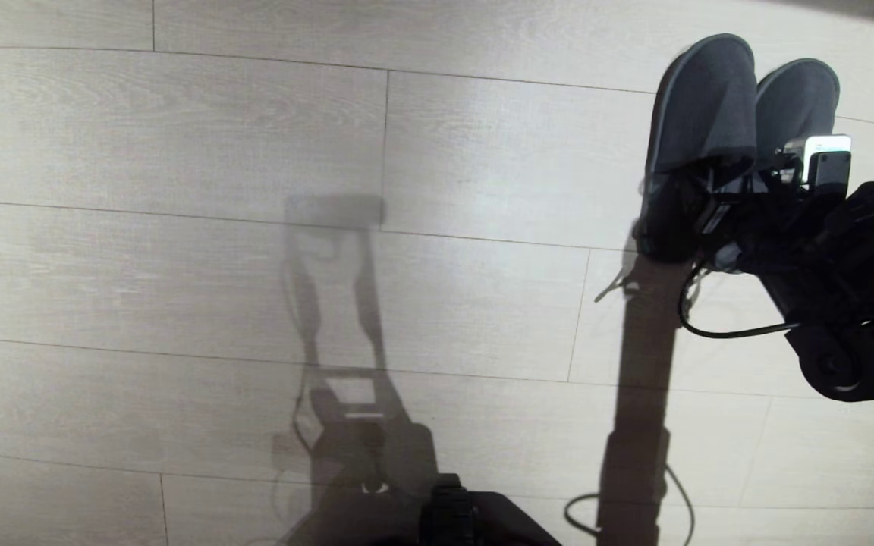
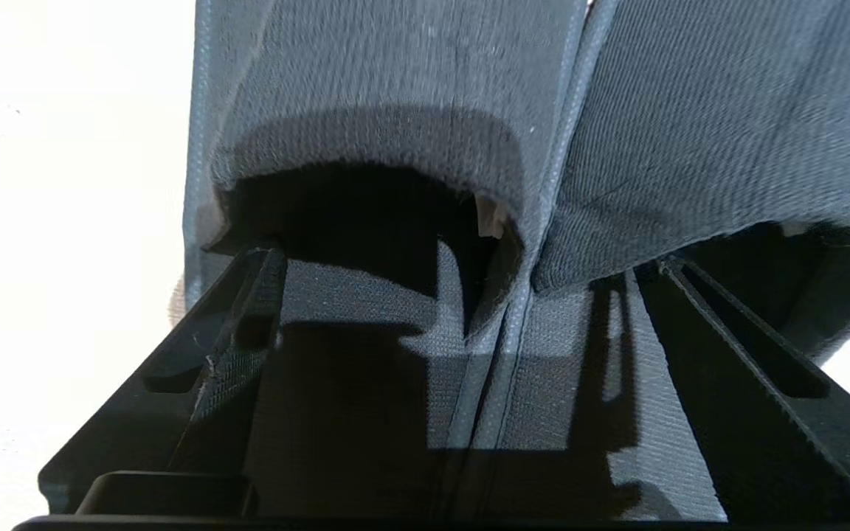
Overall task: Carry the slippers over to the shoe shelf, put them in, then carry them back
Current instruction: Pick up the slippers on the floor
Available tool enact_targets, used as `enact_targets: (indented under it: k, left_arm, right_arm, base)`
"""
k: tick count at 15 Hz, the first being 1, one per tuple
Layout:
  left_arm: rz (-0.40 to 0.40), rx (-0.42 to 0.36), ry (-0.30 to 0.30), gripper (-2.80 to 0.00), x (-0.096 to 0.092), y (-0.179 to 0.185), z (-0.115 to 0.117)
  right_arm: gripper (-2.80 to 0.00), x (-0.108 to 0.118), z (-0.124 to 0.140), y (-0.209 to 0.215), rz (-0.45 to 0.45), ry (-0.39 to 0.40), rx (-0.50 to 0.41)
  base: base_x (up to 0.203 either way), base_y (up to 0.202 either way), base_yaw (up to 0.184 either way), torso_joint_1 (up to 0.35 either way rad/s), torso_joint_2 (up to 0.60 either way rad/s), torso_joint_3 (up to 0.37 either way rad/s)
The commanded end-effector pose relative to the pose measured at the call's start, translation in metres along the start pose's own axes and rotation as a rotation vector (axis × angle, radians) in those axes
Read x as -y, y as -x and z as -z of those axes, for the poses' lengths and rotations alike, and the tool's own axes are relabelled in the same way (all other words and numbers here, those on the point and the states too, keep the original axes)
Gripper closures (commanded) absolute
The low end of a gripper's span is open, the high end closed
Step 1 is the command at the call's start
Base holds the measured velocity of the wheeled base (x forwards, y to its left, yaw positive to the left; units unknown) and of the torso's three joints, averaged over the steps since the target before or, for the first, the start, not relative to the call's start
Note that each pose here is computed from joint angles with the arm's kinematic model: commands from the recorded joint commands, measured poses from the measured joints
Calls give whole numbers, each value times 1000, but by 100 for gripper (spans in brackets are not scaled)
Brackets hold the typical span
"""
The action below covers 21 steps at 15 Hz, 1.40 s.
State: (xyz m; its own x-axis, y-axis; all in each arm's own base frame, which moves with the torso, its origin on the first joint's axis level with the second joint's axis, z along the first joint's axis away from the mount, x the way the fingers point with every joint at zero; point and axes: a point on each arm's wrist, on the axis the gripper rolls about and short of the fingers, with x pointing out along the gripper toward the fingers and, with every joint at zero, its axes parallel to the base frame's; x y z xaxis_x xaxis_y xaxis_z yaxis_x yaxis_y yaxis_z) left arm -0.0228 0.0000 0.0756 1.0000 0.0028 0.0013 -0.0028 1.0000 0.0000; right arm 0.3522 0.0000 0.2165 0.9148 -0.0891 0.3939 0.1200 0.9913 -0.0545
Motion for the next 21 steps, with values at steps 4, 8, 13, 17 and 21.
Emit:
enact_targets:
  k: [4, 8, 13, 17, 21]
  left_arm:
    - [-1, 1, 0, 0, 0, 0, 0]
    - [-2, 0, 0, 0, 0, 0, 0]
    - [-2, 0, 2, 0, 0, 0, 0]
    - [-2, 0, 2, 0, 0, 0, 0]
    - [-1, 1, 3, 0, 0, 0, 0]
  right_arm:
    - [-280, 6, 6, -12, 21, 5, 26]
    - [-280, 7, 1, -31, 30, -2, 95]
    - [-280, 5, 14, -56, 33, -11, 138]
    - [0, 4, 13, -67, 17, -18, 188]
    - [0, 16, 21, -68, 23, -1, 168]
  base:
    - [0, 0, 0, 0, 0, 0]
    - [0, 0, 0, 0, 0, 0]
    - [0, 0, 0, 0, 0, 0]
    - [0, 0, 0, 0, 0, 0]
    - [0, 0, 0, 0, 0, 0]
